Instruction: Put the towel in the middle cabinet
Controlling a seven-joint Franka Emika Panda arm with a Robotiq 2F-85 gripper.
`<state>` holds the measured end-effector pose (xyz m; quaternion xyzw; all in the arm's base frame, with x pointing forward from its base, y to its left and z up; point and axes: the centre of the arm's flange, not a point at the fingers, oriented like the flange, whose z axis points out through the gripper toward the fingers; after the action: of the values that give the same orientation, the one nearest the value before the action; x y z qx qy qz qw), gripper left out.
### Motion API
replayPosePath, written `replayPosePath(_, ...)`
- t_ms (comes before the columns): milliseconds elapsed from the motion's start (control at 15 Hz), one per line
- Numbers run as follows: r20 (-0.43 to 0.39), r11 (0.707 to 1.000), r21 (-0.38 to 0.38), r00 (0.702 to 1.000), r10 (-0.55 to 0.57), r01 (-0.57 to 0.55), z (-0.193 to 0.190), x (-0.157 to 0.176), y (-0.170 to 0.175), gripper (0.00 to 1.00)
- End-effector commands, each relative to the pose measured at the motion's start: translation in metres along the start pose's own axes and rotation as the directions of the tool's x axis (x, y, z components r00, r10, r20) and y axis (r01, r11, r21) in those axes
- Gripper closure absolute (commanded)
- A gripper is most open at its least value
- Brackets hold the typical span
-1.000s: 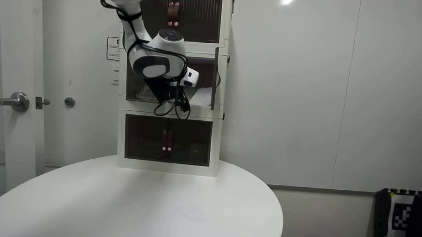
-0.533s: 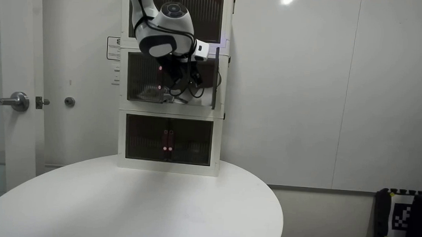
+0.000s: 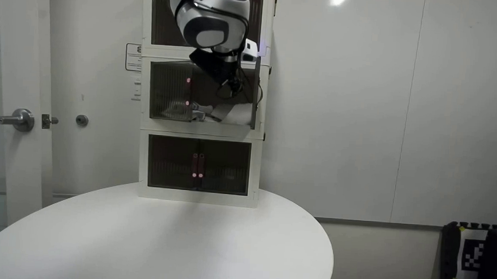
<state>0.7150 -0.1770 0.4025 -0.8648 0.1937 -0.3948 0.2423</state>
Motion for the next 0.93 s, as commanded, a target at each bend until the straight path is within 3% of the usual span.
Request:
replayPosePath(0,0.162,0.993,0.052,0.981,-0.11,0.103,-0.051,-0.005,0.004,0.0)
replayPosePath(333,0.337,0.952,0.187,0.895,-0.293,0.241,-0.105,-0.025,-0.005,0.0)
replayPosePath(533,0.461,0.928,0.323,0.826,-0.326,0.186,-0.12,-0.045,-0.027,0.0)
replayPosePath(667,0.541,0.936,0.337,0.792,-0.283,0.104,-0.126,-0.06,-0.044,0.0)
replayPosePath(800,0.527,0.94,0.293,0.791,-0.311,0.174,-0.132,-0.069,-0.053,0.0)
replayPosePath(867,0.471,0.916,0.292,0.791,-0.389,0.276,-0.136,-0.071,-0.056,0.0)
